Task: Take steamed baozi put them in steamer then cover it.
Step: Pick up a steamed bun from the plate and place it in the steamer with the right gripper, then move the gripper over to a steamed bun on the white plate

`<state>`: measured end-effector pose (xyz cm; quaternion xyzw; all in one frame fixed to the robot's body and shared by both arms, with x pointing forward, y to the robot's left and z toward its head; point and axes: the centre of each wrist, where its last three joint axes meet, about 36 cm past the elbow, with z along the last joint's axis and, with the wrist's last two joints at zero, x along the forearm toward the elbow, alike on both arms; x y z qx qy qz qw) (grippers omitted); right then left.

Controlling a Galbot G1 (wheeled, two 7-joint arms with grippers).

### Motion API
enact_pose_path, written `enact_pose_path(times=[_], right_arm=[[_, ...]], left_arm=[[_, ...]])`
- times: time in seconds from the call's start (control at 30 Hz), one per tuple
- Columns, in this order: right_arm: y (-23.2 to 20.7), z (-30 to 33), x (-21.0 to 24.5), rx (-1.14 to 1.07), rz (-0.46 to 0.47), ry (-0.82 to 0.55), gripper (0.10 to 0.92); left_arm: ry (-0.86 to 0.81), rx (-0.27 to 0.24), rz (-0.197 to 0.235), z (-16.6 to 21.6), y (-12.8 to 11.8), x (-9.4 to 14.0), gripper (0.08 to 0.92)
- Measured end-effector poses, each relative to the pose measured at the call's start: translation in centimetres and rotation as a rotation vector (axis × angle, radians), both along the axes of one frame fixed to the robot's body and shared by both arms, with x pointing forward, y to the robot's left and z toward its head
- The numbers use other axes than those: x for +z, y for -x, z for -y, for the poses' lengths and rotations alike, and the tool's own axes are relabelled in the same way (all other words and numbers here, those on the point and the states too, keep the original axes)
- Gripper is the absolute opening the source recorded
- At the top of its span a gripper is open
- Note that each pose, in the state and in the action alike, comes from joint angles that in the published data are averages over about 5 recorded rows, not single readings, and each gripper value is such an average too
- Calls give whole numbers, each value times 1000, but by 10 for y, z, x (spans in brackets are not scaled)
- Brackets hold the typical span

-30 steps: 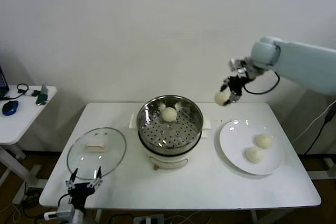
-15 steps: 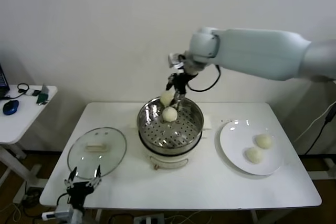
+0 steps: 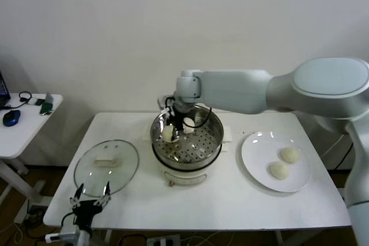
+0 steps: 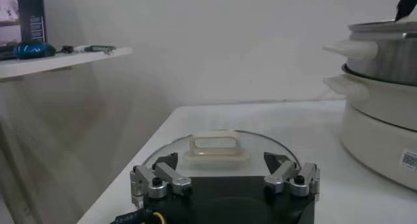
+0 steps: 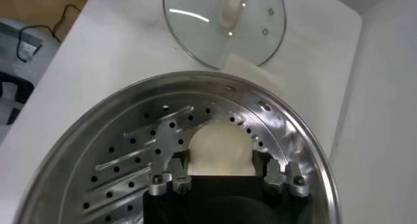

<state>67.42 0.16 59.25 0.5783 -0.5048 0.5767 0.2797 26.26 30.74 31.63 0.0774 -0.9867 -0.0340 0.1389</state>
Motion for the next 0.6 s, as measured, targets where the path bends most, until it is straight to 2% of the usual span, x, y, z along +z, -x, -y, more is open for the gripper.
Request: enact_pose_path(times=[0.1, 0.23, 0.33, 0.47, 0.6], right_arm=[[0, -3, -5, 1, 5, -2, 671], [-1, -2, -3, 8, 5, -10, 769], [-4, 6, 9, 14, 8, -11, 812], [-13, 34, 40, 17, 10, -5, 822], [-22, 91, 81, 3, 1, 17, 823]], left_arm=[[0, -1, 2, 0, 0, 1, 823], [-3, 0, 4, -1, 0, 1, 823], [-4, 0, 4, -1, 0, 2, 823], [-5, -1, 5, -1, -1, 3, 823], [-7, -3, 4, 0, -1, 3, 823]])
